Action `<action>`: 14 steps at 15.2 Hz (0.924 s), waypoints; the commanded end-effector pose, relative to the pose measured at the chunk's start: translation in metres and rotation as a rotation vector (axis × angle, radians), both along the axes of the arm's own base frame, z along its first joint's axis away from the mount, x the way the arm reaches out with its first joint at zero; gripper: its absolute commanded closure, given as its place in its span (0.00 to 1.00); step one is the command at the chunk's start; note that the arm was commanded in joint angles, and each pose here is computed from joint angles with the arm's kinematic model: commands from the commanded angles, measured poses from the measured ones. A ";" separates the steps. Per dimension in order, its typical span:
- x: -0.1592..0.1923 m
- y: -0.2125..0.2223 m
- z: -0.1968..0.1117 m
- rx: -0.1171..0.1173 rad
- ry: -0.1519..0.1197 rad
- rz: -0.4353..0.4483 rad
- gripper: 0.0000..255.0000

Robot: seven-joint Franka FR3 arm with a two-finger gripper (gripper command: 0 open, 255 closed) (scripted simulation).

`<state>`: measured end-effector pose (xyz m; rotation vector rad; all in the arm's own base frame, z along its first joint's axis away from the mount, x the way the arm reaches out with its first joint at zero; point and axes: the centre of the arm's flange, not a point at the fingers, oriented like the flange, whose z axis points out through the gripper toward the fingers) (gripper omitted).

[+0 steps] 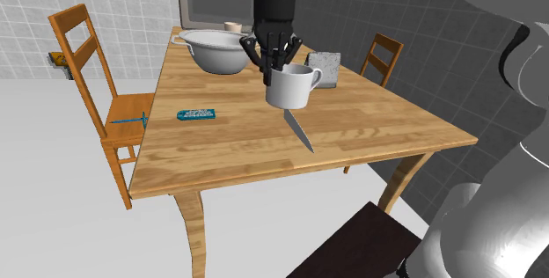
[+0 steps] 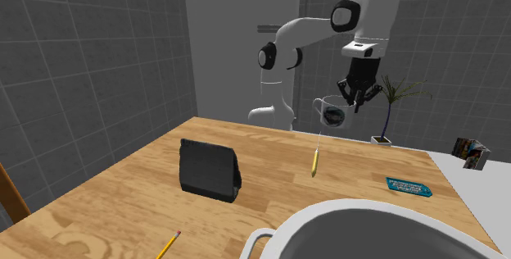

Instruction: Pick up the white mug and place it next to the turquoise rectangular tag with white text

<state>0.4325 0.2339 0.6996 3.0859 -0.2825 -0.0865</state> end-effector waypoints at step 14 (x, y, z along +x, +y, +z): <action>0.001 0.000 -0.080 0.000 -0.001 0.000 1.00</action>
